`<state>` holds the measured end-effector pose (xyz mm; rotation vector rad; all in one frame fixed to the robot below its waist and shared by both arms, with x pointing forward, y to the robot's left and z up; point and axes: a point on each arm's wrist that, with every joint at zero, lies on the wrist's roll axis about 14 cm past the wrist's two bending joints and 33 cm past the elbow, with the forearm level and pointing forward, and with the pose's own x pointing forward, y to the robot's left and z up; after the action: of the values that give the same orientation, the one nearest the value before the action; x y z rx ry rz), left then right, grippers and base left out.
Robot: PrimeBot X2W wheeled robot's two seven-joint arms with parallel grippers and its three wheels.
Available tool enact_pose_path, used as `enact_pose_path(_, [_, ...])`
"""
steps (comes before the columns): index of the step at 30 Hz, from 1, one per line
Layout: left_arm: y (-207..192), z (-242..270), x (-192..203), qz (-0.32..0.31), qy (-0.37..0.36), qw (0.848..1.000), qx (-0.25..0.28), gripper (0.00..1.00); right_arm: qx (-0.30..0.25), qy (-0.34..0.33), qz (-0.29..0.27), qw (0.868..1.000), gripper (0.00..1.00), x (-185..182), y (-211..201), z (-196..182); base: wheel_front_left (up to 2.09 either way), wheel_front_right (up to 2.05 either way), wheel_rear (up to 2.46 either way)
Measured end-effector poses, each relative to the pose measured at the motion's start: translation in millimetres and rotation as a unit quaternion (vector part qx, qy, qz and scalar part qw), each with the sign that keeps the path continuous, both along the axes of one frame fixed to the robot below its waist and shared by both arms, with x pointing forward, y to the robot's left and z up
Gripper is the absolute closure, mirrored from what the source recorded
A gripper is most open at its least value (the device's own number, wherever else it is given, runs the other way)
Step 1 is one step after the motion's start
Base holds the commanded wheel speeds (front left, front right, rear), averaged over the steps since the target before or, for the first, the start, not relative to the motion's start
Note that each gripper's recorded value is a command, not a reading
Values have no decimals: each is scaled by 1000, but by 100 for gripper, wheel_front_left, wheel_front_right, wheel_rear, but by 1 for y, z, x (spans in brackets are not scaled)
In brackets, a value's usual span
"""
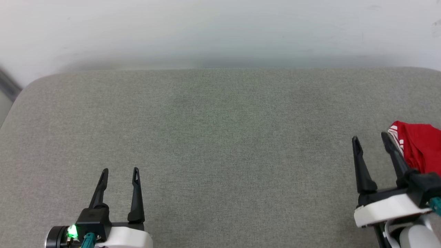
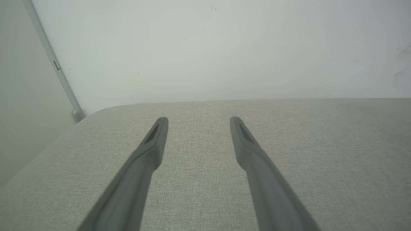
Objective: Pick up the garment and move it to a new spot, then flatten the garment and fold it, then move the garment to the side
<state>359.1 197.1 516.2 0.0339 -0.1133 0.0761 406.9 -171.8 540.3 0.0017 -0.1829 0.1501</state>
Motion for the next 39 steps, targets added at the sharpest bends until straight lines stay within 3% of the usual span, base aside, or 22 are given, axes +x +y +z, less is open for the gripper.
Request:
enact_pose_path(20, [-8, -1, -9, -21, 1, 1000, -12, 0, 38, 18, -38, 998, 0, -42, -10, -13, 0, 0, 0])
enact_pose_path(21, [-7, -2, -9, -20, 3, 1000, -12, 100, 38, 21, -38, 998, 100, -43, -10, -15, 0, 0, 0])
enact_pose_path(27, [-7, -26, -16, -17, 43, 999, -23, 100, 45, 57, -42, 996, 100, -48, -11, -36, 0, 0, 0])
enact_pose_path(39, [1, -37, -14, -1, 65, 987, -147, 100, 162, 88, -55, 981, 100, -48, -19, -46, 0, 0, 0])
